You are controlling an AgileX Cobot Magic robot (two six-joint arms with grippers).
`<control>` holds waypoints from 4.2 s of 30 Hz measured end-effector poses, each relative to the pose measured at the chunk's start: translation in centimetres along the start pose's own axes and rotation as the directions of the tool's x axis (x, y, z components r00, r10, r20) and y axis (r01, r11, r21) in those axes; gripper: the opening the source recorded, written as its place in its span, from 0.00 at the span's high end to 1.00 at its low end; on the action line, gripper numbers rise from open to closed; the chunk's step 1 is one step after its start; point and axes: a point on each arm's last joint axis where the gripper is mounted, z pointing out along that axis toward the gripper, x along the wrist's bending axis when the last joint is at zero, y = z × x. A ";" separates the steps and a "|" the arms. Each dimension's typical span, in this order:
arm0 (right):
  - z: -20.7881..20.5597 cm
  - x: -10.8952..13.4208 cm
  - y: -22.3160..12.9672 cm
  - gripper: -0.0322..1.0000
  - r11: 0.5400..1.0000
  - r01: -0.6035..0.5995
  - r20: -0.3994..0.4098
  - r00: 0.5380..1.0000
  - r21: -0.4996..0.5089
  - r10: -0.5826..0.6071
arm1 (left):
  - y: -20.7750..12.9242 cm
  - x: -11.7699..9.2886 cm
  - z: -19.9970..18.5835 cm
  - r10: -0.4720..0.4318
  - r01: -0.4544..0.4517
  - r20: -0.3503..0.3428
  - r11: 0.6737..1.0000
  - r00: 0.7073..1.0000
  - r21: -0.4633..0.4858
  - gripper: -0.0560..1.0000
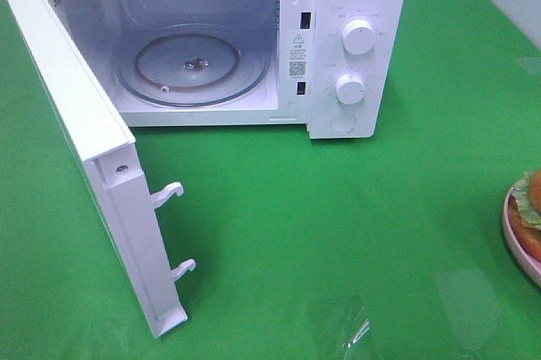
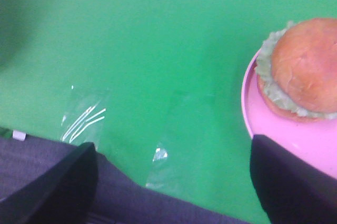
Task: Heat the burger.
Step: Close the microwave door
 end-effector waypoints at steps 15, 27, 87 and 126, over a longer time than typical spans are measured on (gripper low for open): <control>-6.0 -0.1 -4.8 0.23 0.928 -0.062 0.138 0.983 -0.366 0.120 | 0.0 0.0 0.0 0.000 0.000 0.000 1.000 1.000 0.000 0.01; -4.5 -0.2 -5.8 0.23 0.931 -0.065 0.141 0.982 -0.358 0.123 | 0.0 0.0 0.0 0.000 0.000 0.000 1.000 1.000 0.000 0.01; -4.5 -0.2 -5.8 0.23 0.931 -0.067 0.143 0.982 -0.359 0.125 | 5.1 0.6 5.1 -0.006 0.002 -0.024 0.988 1.000 -0.153 0.90; -4.5 -0.2 -5.8 0.23 0.931 -0.067 0.143 0.982 -0.359 0.125 | 2.5 -1.8 20.1 0.118 -0.039 0.247 0.953 0.962 -0.302 0.95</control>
